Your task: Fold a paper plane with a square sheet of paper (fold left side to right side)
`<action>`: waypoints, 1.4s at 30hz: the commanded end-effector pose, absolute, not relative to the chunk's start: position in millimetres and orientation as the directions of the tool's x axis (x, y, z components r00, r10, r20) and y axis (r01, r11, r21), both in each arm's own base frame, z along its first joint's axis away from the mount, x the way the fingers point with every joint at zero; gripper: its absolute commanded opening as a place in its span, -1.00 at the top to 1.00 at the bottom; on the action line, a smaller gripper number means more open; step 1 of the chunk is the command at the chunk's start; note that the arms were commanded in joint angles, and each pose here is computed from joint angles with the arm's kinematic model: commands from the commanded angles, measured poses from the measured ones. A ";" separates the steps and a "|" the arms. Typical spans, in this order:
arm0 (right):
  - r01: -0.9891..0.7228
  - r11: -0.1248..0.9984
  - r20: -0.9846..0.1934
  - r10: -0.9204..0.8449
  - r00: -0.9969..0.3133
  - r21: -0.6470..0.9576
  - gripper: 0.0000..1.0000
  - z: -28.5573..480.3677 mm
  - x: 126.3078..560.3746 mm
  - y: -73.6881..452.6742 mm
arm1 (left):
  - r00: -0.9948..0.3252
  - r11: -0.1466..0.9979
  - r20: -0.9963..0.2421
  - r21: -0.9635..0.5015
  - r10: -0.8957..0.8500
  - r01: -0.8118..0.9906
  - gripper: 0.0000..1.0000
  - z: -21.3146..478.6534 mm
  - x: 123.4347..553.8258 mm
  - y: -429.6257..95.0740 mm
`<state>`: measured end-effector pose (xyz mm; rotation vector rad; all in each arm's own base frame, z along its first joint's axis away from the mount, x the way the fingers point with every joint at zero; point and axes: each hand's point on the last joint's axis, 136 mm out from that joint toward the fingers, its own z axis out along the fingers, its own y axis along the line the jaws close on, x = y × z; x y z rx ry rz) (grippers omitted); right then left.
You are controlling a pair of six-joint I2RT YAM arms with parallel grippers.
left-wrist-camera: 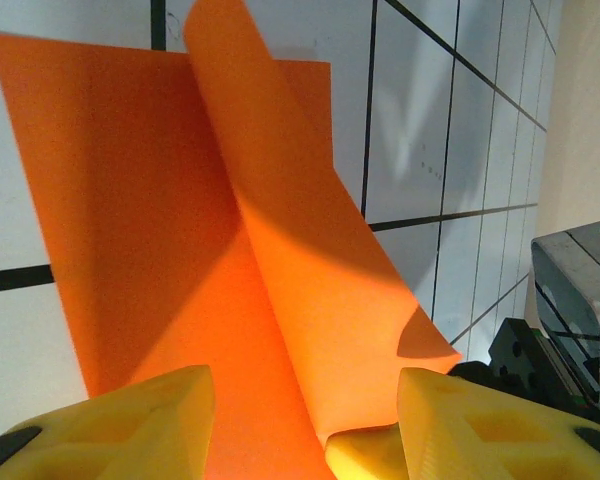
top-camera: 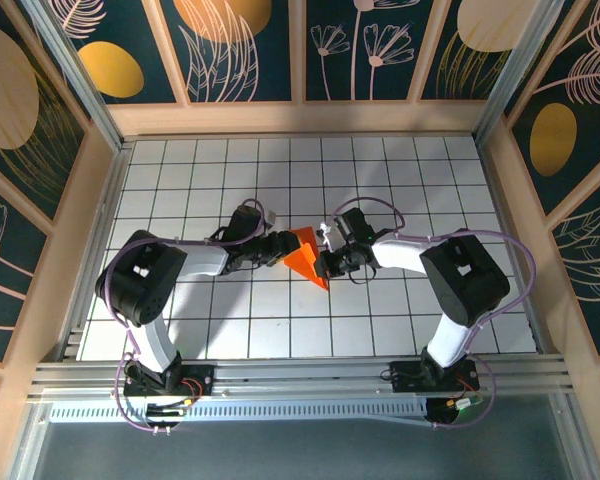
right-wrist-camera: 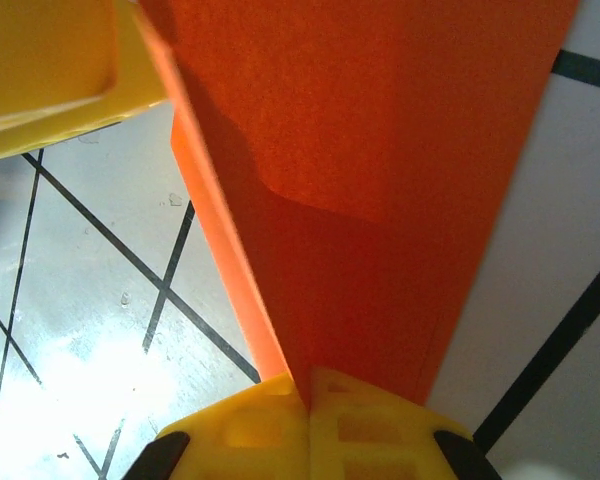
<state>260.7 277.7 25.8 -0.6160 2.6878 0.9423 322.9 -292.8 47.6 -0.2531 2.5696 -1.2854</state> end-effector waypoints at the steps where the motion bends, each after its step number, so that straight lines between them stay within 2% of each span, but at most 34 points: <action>1: -0.457 0.696 -0.338 -0.314 -0.887 0.554 1.00 23.2 260.8 277.9 | -0.953 0.562 -0.163 -0.827 -0.255 -0.009 -0.02 56.9 330.5 -305.6; 11: -0.451 0.693 -0.324 -0.317 -0.891 0.562 1.00 19.7 258.9 278.7 | -0.957 0.570 -0.145 -0.821 -0.251 -0.025 -0.02 48.6 334.5 -311.2; 28: -0.446 0.693 -0.318 -0.315 -0.894 0.567 1.00 18.1 258.9 278.4 | -0.958 0.687 -0.122 -0.720 -0.259 -0.094 0.00 14.3 334.3 -296.3; 42: -0.451 0.688 -0.344 -0.299 -0.890 0.569 0.80 26.5 264.0 278.7 | -0.957 0.703 -0.119 -0.704 -0.263 -0.105 0.01 8.1 332.3 -292.1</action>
